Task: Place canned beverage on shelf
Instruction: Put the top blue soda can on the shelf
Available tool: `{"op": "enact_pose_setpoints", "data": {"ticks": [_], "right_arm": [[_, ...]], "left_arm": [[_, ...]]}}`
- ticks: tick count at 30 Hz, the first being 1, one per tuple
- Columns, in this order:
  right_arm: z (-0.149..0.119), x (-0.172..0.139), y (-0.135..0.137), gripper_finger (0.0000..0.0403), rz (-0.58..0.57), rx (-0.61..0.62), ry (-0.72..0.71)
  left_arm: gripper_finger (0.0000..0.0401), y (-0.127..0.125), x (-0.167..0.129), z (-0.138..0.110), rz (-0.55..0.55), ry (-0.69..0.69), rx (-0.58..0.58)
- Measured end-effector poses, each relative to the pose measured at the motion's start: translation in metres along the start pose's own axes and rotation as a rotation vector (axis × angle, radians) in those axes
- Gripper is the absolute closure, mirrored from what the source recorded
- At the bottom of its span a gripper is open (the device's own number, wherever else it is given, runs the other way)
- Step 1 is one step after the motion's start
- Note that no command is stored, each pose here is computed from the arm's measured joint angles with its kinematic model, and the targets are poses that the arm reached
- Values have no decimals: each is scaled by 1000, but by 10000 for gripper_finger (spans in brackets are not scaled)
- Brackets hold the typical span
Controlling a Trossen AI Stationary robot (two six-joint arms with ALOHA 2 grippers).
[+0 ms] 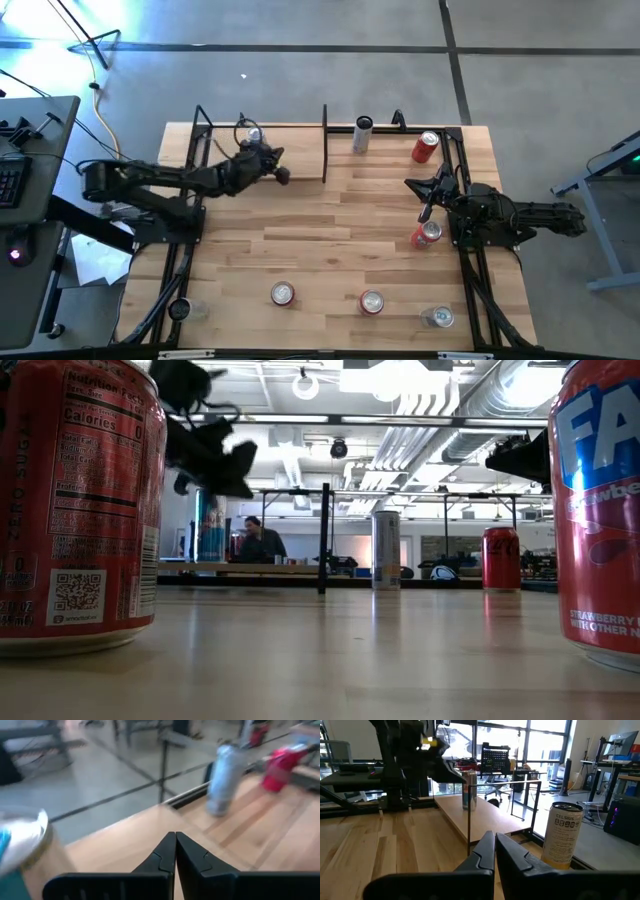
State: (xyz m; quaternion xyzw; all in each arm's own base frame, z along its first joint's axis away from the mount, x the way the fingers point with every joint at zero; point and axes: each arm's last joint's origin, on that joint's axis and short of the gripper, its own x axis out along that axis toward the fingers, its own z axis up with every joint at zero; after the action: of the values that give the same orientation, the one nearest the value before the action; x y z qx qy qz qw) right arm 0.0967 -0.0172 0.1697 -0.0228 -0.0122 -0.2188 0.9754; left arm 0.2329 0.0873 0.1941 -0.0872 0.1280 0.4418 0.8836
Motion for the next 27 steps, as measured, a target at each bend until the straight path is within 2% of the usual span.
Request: {"op": "enact_pose_setpoints", "data": {"ticks": [10,19,27], "right_arm": [[0,0,0,402,0,0,0],[0,0,0,402,0,0,0],[0,0,0,402,0,0,0]], "left_arm": [[401,18,28,-15,160,39,-9],[401,45,39,-12,270,50,-3],[401,59,44,-11,320,66,-9]]}}
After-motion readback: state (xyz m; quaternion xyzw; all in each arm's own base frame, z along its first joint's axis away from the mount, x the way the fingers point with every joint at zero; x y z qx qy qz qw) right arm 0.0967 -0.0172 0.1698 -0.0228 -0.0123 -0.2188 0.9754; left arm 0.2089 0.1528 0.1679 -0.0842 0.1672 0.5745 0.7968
